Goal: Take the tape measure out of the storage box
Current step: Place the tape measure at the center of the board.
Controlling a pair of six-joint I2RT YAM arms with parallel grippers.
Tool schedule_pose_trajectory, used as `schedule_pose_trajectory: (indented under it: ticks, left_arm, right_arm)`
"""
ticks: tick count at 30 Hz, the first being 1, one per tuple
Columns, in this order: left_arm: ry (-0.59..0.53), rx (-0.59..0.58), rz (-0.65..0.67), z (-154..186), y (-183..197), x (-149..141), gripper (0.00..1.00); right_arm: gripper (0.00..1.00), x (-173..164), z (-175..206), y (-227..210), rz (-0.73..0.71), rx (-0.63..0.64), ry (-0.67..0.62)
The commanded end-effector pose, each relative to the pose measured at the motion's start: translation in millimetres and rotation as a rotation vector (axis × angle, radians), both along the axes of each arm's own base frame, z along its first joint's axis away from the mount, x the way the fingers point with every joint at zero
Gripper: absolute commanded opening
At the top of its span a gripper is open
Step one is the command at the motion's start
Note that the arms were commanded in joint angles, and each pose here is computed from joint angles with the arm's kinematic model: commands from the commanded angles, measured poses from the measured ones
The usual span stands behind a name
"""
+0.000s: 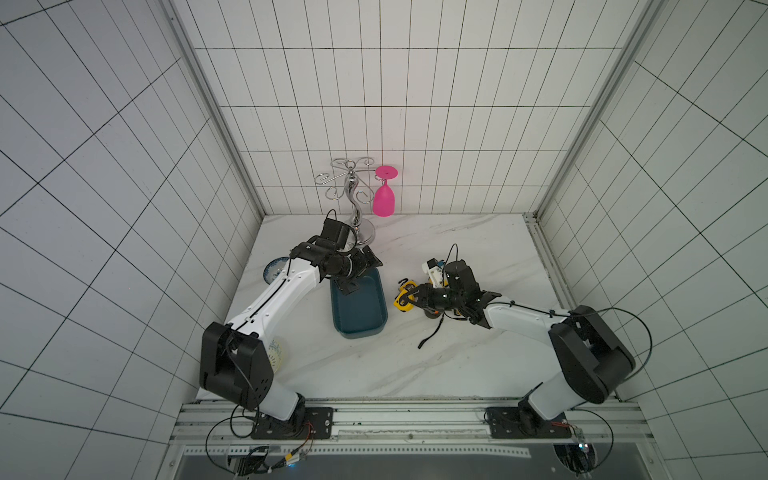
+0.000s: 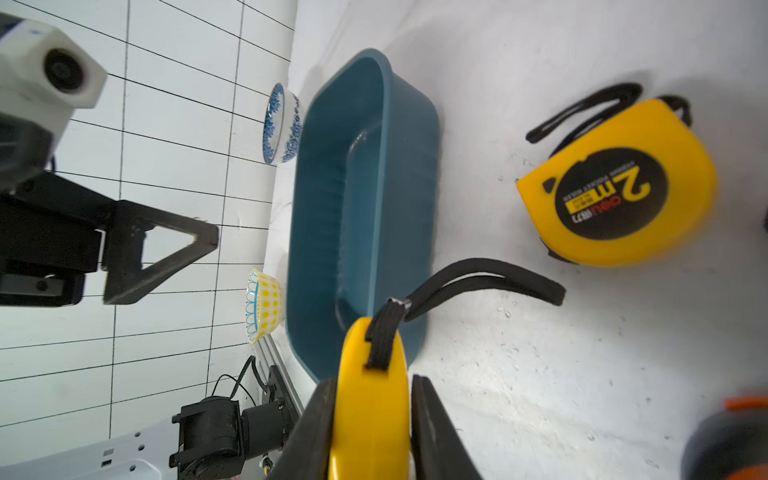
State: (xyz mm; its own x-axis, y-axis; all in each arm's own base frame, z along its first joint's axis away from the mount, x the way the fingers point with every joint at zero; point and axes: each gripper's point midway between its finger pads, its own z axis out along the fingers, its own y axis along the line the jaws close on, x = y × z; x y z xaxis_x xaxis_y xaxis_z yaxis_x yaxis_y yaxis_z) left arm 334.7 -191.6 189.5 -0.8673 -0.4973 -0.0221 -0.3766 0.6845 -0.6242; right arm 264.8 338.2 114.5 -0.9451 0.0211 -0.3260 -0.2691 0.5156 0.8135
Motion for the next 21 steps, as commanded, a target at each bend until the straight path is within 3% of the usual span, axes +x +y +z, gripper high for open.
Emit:
schedule_pose_trajectory:
  ticks: [1, 15, 21]
  left_arm:
    - [-0.014, 0.043, -0.014, -4, 8, -5, 0.97]
    - [-0.011, 0.085, -0.014, -14, 17, -11, 0.97]
    - [-0.026, 0.097, -0.007, -13, 21, -12, 0.97]
  right_arm:
    - [0.08, -1, -8, 4, 0.022, 0.009, 0.041]
    - [0.11, -1, -56, -4, 0.009, -0.118, 0.144]
    - [0.28, -4, -63, -11, 0.002, -0.168, 0.163]
